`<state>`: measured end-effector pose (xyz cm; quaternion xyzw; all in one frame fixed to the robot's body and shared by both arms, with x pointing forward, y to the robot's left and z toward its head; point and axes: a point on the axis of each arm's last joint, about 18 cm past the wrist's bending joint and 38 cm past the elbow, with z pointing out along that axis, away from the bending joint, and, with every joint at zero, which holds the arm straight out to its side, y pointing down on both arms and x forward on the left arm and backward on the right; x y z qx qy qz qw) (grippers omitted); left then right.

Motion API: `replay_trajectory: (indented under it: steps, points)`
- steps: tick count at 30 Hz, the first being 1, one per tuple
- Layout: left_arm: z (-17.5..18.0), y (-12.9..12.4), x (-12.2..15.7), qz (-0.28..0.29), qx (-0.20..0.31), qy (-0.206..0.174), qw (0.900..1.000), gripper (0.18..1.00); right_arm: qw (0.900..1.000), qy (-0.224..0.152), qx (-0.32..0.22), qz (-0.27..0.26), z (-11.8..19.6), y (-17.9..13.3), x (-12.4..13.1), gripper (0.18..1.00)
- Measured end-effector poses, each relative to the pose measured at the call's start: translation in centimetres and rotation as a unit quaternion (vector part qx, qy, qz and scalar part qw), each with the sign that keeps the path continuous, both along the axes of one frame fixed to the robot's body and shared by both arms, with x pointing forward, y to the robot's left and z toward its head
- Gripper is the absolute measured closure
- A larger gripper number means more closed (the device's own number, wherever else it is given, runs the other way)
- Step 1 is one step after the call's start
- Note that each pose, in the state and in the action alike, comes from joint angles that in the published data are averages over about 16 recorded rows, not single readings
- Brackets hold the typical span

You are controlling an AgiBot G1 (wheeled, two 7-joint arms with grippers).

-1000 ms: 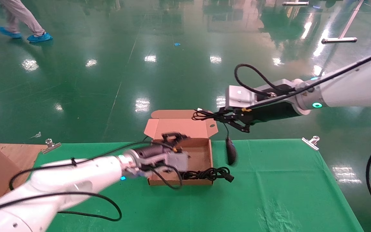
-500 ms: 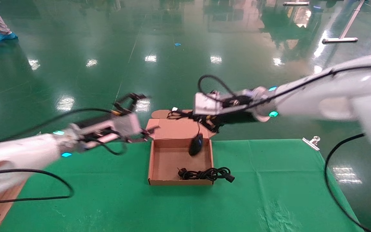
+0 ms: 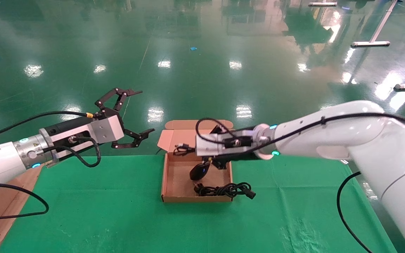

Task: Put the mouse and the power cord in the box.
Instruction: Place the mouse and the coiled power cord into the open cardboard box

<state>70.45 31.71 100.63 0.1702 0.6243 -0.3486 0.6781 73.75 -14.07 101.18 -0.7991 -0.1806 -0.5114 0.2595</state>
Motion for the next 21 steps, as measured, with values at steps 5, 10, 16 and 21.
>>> replay_trajectory:
  steps: [5, 10, 16, 21]
  points:
    - [0.06, 0.09, -0.06, 0.000, -0.001, -0.001, 1.0000, 0.186, 1.000, 0.000, -0.006, 0.000, -0.75, 0.33, 0.09, 0.949]
    - [0.10, 0.14, -0.10, 0.000, -0.001, -0.002, 1.0000, 0.184, 1.000, 0.001, -0.007, 0.001, -0.99, 0.46, 0.09, 0.930]
    - [0.05, 0.01, -0.16, -0.004, -0.004, 0.001, 1.0000, 0.184, 1.000, 0.001, -0.004, 0.000, -0.76, 0.15, 0.04, 0.879]
    - [0.06, -0.08, -0.66, -0.017, -0.018, 0.010, 0.9996, 0.184, 1.000, 0.010, 0.012, 0.004, -0.90, -0.23, -0.24, 0.813]
